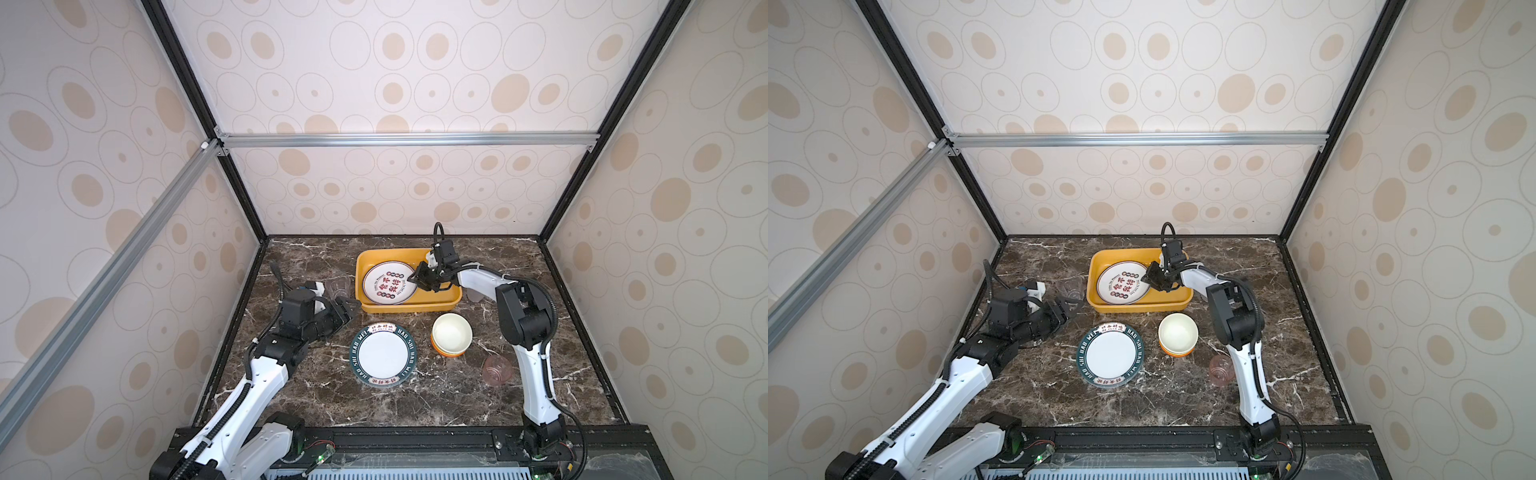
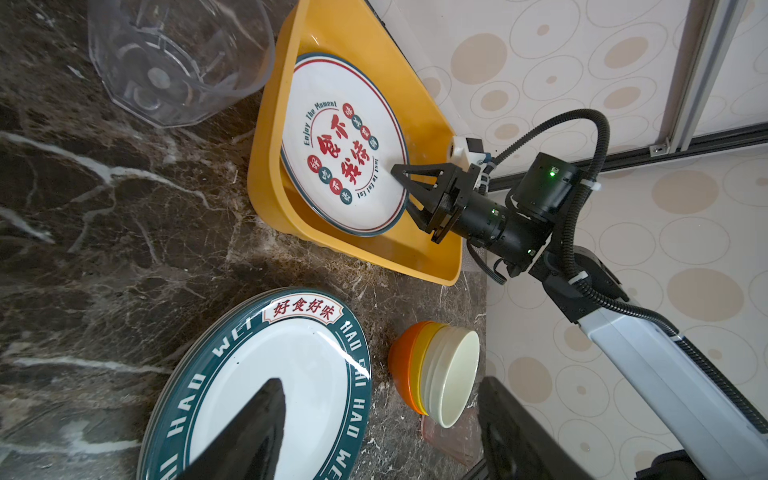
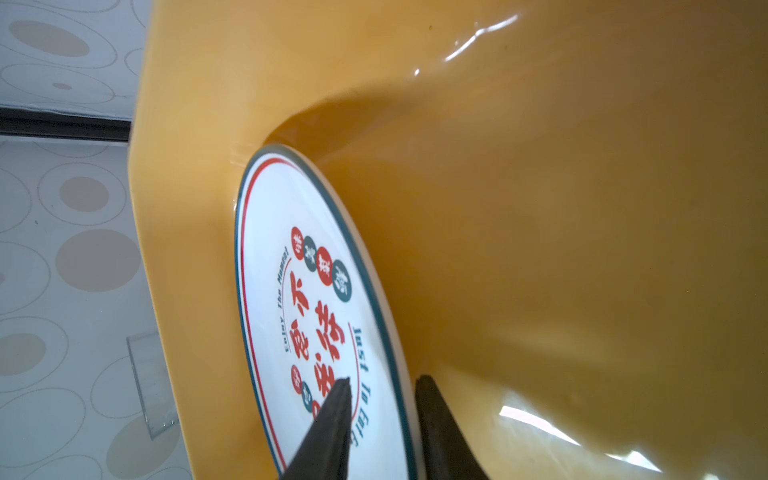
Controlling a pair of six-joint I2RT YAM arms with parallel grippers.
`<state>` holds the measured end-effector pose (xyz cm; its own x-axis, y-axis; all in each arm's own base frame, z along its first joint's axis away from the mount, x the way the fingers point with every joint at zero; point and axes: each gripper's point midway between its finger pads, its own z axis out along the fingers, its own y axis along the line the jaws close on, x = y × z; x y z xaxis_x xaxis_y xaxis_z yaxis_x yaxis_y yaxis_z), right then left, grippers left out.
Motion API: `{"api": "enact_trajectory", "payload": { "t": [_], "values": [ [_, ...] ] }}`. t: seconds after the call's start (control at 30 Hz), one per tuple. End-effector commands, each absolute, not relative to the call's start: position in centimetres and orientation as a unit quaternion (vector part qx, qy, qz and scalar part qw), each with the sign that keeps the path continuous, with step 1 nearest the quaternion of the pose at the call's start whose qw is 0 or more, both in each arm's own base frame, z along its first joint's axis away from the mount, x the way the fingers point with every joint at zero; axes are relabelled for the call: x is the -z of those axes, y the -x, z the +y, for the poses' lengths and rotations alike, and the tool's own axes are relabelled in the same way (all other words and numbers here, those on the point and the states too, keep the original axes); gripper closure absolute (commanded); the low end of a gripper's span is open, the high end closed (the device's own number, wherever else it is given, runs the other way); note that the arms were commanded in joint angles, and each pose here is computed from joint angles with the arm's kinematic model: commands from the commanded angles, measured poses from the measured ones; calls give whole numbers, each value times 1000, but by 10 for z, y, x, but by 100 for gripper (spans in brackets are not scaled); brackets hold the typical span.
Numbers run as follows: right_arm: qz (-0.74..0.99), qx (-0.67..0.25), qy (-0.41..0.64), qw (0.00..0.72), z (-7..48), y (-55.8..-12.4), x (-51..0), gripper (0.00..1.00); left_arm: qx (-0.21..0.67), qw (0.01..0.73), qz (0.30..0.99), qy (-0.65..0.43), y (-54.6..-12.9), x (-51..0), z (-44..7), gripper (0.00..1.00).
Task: Place the mixed dishes into the plastic bin
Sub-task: 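Lower the plate flat into the yellow tray and open the right gripper, then move the right gripper back to the rim of the next plate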
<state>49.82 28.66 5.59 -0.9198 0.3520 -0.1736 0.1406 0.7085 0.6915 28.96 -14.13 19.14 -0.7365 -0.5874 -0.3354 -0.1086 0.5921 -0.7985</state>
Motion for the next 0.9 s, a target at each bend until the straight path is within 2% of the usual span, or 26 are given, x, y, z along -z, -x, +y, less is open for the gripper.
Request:
{"api": "enact_trajectory", "payload": {
  "t": [0.0, 0.53, 0.87],
  "values": [
    [913, -346, -146, 157, 276, -505, -62, 69, 408, 306, 836, 201, -292, -196, -142, 27],
    [921, -315, -132, 189, 250, -493, -103, 66, 404, 305, 838, 205, -281, -185, -138, 27],
    [922, -315, -92, 206, 245, -455, -147, 65, 392, 298, 847, 201, -274, -173, -136, 28]
  ]
}}
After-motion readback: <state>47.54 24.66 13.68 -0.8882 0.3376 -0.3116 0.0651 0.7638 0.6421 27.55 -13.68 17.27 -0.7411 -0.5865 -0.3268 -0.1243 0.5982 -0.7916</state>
